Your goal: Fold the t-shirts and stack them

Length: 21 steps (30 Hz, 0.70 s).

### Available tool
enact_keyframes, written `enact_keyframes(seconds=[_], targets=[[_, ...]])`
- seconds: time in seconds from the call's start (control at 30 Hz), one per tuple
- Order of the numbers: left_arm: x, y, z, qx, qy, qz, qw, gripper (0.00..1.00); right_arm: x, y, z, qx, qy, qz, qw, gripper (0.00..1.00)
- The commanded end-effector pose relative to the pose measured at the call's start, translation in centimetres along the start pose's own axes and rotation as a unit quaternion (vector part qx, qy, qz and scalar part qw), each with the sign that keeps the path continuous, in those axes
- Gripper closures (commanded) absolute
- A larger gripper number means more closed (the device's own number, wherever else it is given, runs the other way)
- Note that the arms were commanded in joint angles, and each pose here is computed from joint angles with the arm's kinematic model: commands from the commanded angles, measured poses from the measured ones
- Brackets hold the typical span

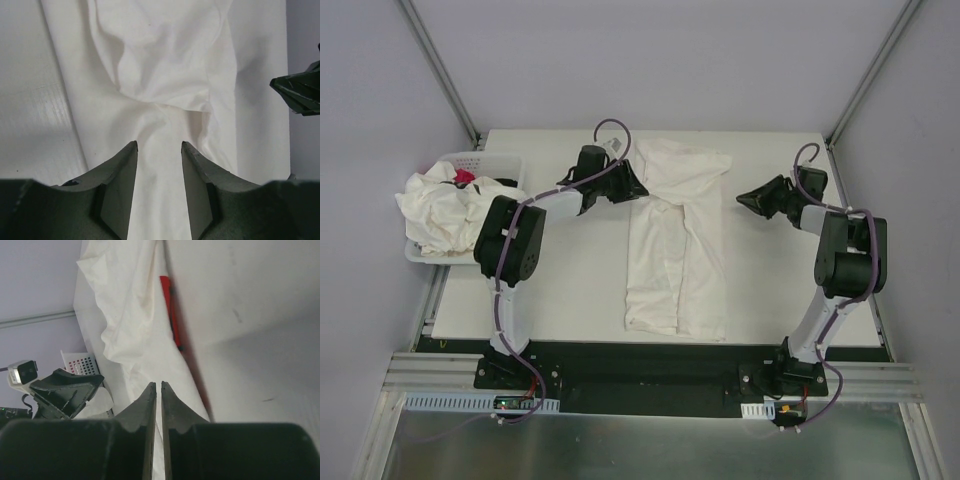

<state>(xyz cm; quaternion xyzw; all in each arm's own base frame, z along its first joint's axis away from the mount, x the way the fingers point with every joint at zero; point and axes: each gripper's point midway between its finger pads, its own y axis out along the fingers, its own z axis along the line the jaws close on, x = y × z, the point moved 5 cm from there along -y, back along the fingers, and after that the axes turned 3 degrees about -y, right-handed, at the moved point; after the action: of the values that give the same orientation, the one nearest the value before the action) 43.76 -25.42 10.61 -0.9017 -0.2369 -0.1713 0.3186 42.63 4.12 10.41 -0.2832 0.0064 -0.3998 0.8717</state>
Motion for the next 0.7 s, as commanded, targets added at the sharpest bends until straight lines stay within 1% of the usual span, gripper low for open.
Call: enact_keyframes(seconds=[0.0, 0.03, 0.13, 0.2, 0.23, 0.27, 0.3, 0.37, 0.4, 0.43, 0.47, 0.5, 0.53, 0.6, 0.63, 0.67], targets=[[1.6, -3.4, -3.3, -0.022, 0.042, -0.033, 0.998, 0.6, -0.6, 1.3, 5.4, 0.045, -0.046, 0.006, 0.998, 0.89], [1.7, -4.0, -3.9, -0.028, 0.044, -0.036, 0.998, 0.6, -2.0, 2.1, 6.1, 0.049, -0.054, 0.021, 0.997, 0.89], [0.8, -4.9, -4.2, -0.037, 0.036, -0.027, 0.998, 0.61, -4.6, 3.7, 6.8, 0.05, -0.065, 0.052, 0.995, 0.89], [-0.4, -5.2, -3.7, -0.035, 0.028, -0.015, 0.999, 0.61, -5.7, 4.3, 6.4, 0.047, -0.063, 0.07, 0.994, 0.89], [-0.6, -5.5, -3.7, -0.037, 0.029, -0.014, 0.999, 0.61, -6.2, 4.3, 5.7, 0.042, -0.057, 0.078, 0.994, 0.88], [-1.1, -5.7, -3.5, -0.036, 0.029, -0.009, 0.999, 0.61, -6.5, 4.1, 5.1, 0.038, -0.055, 0.08, 0.995, 0.81], [-2.1, -6.0, -2.8, -0.03, 0.029, 0.002, 0.999, 0.6, -6.6, 3.6, 5.0, 0.039, -0.057, 0.077, 0.995, 0.75], [-2.7, -6.9, -2.7, -0.025, 0.035, 0.0, 0.999, 0.57, -7.5, 2.5, 3.7, 0.033, -0.068, 0.086, 0.993, 0.65], [-3.5, -7.2, -1.9, -0.011, 0.031, 0.0, 0.999, 0.52, -7.7, 1.6, 4.1, 0.039, -0.08, 0.082, 0.993, 0.63], [-3.6, -7.9, -2.4, -0.019, 0.035, -0.004, 0.999, 0.48, -8.4, 0.9, 3.1, 0.027, -0.084, 0.086, 0.992, 0.62], [-3.8, -8.2, -2.6, -0.026, 0.037, -0.005, 0.999, 0.48, -8.8, 0.4, 2.8, 0.022, -0.09, 0.088, 0.992, 0.62], [-5.0, -8.6, -2.0, -0.024, 0.03, 0.008, 0.999, 0.47, -9.0, -0.6, 3.6, 0.027, -0.105, 0.083, 0.991, 0.62], [-5.3, -9.4, -2.5, -0.031, 0.034, 0.006, 0.999, 0.45, -9.5, -1.3, 3.1, 0.013, -0.104, 0.09, 0.99, 0.61], [-7.3, -10.5, -1.4, -0.017, 0.023, 0.023, 0.999, 0.44, -10.6, -2.6, 2.2, -0.006, -0.128, 0.096, 0.987, 0.59], [-7.4, -11.6, -2.1, -0.023, 0.029, 0.016, 0.999, 0.44, -11.0, -3.6, 2.0, -0.021, -0.133, 0.094, 0.986, 0.58], [-8.0, -12.3, -1.9, -0.019, 0.027, 0.018, 0.999, 0.44, -11.8, -4.2, 1.1, -0.033, -0.136, 0.101, 0.985, 0.56]])
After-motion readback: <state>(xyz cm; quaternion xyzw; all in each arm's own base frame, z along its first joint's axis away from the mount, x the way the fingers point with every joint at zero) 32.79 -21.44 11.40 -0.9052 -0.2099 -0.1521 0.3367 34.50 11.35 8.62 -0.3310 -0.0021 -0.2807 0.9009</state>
